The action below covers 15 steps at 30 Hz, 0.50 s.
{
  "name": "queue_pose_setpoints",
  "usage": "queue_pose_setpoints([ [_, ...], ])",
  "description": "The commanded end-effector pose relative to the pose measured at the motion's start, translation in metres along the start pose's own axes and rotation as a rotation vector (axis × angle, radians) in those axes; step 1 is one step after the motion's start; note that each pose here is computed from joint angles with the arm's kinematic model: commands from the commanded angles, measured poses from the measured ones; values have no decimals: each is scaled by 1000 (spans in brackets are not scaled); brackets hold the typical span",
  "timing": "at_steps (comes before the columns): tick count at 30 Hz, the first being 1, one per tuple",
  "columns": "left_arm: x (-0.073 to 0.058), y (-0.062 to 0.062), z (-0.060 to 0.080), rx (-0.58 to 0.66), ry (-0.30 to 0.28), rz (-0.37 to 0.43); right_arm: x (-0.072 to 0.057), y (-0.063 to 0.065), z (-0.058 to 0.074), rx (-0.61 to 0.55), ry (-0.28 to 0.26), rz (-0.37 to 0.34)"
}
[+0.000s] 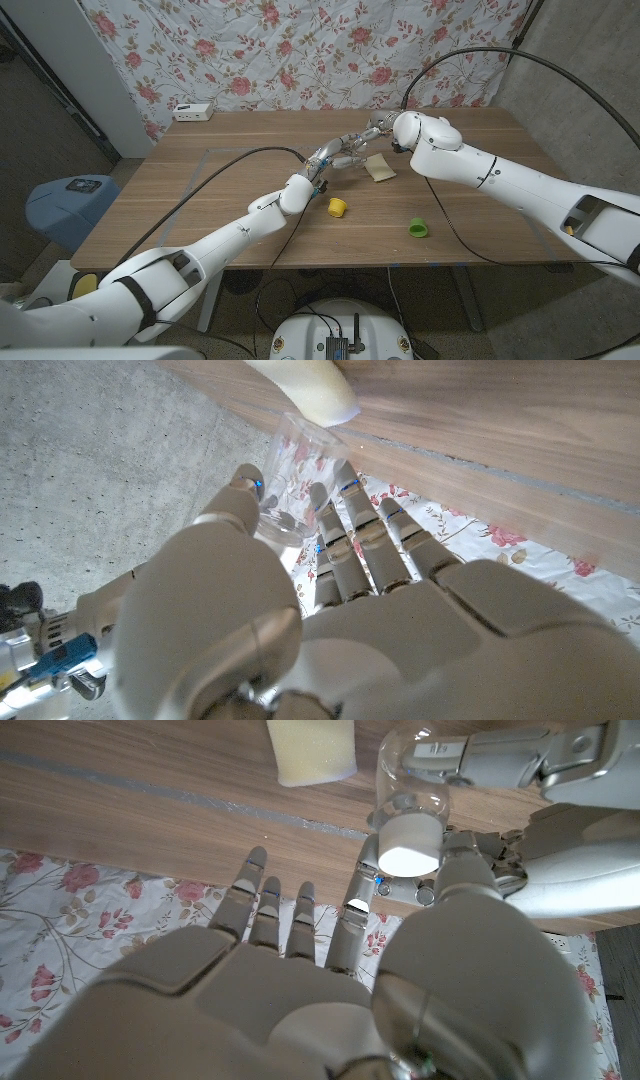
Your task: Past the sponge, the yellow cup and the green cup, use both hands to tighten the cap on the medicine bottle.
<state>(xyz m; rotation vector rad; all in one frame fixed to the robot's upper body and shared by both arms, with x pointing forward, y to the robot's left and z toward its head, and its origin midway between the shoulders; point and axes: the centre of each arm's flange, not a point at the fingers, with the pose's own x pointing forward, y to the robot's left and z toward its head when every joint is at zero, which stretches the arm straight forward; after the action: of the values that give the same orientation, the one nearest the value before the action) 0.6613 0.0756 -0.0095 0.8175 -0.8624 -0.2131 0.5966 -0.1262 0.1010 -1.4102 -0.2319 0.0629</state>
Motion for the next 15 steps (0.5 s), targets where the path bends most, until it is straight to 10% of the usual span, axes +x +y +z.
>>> queue_pose_setpoints([
  [1, 2, -1, 1, -4, -2, 2, 2, 0, 0, -19, 21, -8],
  [15, 4, -2, 1, -5, 5, 3, 2, 1, -1, -49, 56, -42],
])
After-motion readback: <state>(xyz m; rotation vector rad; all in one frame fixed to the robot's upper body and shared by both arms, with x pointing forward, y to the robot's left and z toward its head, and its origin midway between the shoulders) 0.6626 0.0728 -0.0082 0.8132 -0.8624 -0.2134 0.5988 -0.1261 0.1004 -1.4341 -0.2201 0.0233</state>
